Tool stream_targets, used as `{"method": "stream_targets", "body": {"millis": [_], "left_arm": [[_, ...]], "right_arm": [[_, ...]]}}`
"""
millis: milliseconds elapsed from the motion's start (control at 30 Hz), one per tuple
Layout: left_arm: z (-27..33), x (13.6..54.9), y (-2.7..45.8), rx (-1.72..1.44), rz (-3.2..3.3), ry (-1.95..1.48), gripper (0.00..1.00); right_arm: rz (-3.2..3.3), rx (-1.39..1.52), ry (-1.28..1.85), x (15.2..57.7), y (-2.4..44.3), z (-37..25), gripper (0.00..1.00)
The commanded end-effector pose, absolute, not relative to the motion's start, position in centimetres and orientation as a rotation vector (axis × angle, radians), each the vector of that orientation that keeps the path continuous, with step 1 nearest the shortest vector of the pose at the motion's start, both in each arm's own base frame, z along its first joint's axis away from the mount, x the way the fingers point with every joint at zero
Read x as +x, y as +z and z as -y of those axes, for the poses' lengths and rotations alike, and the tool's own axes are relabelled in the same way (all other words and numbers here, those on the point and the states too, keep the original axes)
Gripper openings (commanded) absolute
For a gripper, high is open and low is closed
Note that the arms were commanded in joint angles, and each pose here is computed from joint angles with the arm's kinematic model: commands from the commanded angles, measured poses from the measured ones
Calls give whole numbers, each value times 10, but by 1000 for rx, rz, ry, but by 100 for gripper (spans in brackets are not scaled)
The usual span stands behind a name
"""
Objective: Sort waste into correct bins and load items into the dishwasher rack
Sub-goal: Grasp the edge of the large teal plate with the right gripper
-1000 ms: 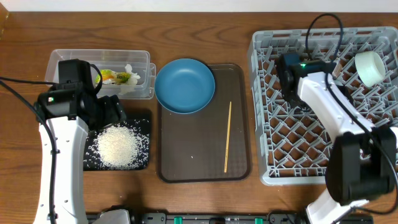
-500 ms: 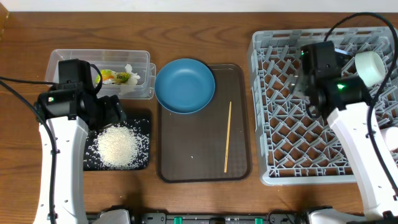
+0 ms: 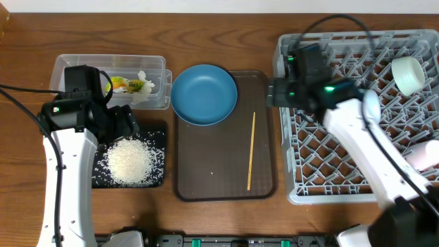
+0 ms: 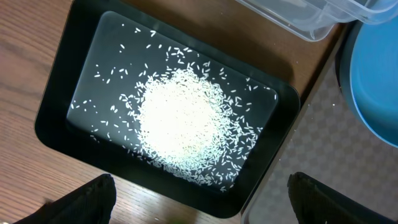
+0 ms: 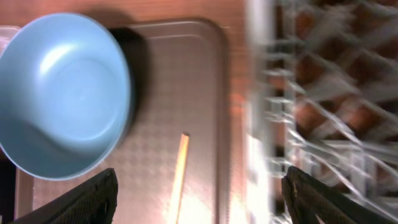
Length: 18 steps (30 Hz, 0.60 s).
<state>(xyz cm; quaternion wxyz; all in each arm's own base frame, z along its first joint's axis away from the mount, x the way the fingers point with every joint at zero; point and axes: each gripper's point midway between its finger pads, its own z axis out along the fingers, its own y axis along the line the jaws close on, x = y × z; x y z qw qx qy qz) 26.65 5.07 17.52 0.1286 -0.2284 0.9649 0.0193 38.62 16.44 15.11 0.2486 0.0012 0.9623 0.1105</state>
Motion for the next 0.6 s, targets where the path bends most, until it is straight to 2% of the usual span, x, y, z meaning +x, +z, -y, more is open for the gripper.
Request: {"method": "stream_targets", "body": {"millis": [0,233,367,433,567], "left_arm": [[-53,265,179,-684,-2789,65,91],[-53,265,179,-684,-2789,65,91],[-53,265,179,-684,-2789,65,91],[-53,265,179,-684,-2789,65,91],[-53,265,179,-684,-2789,65,91]], "right_arm": [[-2665,-106,321,384,122,-196,82],[-2699,-247,324,385,62,-249,73],[-2705,-215,264,389,38,-254,67],[-2716,-176,257,390,29,-255,61],[-2726,-141,253,390,25,-254,38]]}}
